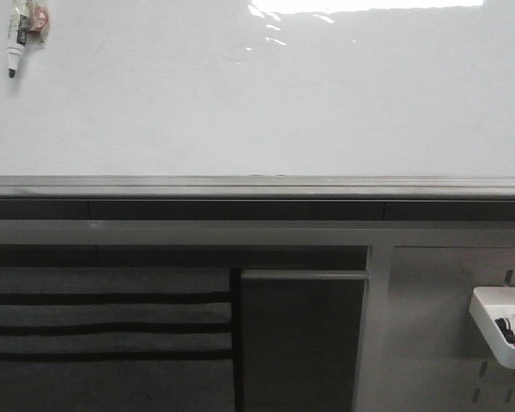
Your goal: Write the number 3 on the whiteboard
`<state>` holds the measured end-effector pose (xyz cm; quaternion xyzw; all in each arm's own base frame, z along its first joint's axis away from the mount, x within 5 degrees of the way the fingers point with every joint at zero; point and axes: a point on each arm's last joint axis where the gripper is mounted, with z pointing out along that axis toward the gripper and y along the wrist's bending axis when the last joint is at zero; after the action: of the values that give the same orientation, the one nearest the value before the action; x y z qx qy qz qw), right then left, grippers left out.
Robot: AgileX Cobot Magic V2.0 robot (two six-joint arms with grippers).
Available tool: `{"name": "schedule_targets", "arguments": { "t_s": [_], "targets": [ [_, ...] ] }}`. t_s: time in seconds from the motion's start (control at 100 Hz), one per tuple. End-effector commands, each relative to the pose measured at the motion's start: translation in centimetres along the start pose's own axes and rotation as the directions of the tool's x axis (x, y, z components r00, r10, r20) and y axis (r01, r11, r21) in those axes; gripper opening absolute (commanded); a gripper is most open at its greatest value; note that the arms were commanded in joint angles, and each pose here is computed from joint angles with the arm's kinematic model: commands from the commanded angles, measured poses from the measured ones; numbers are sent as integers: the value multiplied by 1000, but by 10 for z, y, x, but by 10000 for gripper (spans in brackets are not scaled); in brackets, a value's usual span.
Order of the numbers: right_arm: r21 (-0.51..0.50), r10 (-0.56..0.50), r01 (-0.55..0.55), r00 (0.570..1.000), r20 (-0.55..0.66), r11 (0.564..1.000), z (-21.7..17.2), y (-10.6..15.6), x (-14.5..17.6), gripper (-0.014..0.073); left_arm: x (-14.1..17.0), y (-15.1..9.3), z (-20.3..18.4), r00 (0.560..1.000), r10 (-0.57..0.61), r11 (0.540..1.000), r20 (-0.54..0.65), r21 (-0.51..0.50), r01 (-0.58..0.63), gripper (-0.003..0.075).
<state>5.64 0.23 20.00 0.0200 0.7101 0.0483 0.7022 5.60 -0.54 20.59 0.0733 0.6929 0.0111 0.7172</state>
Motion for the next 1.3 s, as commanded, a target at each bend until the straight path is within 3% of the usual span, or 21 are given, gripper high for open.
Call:
{"name": "schedule_targets", "arguments": {
  "t_s": [0.0,1.29],
  "targets": [
    [-3,-7,7,997,82,1000,-1,0,-2,-74,-7,2,-3,995,-13,1000,98,-27,15,-18],
    [-3,-7,7,997,82,1000,-1,0,-2,-74,-7,2,-3,995,-36,999,98,-25,38,-18]
  ]
}}
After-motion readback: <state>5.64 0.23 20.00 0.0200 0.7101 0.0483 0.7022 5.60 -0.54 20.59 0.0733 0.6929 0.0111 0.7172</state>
